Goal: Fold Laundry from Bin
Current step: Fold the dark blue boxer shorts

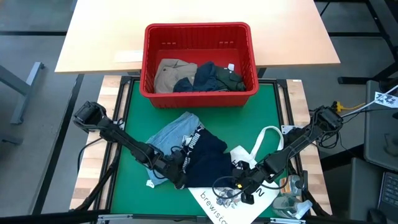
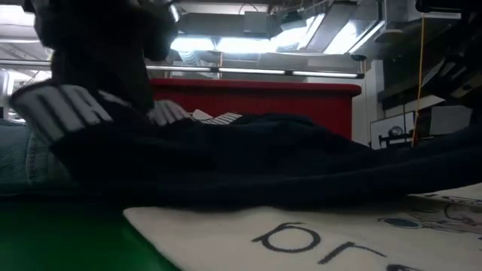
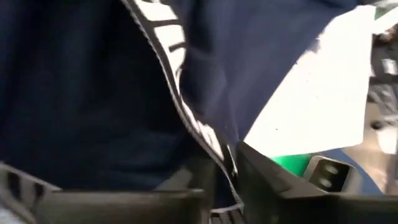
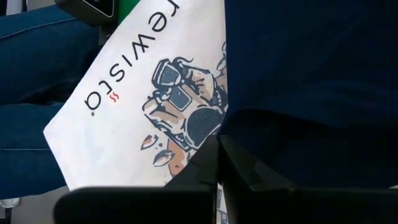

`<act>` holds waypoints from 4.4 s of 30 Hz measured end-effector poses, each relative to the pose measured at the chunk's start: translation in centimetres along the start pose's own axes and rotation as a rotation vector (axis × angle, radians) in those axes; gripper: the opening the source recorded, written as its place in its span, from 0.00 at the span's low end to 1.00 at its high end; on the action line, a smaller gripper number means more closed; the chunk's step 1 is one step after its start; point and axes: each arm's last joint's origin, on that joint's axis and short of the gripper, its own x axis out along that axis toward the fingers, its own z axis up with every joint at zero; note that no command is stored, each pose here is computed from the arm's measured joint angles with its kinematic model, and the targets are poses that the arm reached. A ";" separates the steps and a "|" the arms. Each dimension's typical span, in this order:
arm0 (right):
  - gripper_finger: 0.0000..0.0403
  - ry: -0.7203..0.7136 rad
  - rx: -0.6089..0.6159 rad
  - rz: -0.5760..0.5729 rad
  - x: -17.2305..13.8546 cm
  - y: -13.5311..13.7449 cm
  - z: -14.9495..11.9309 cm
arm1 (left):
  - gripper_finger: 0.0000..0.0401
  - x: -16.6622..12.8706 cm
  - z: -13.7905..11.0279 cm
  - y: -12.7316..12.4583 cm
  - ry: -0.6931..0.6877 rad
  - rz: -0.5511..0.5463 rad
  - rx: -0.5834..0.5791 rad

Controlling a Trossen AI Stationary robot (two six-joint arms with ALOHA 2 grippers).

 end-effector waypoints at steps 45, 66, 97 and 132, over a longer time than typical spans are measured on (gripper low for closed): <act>0.38 0.040 0.053 0.171 0.8 1.0 0.3 | 0.00 -3.0 -9.0 -2.0 0.236 -0.150 0.195; 0.38 -0.050 0.203 0.092 5.3 -0.1 0.7 | 0.00 -3.0 -9.1 -2.0 0.236 -0.152 0.204; 0.38 -0.022 0.443 0.223 6.7 -0.8 1.9 | 0.00 -3.2 -9.6 -2.0 0.209 -0.148 0.219; 0.03 0.136 0.084 0.444 5.8 5.1 -0.6 | 0.06 -3.8 -11.3 -1.7 0.266 -0.144 0.264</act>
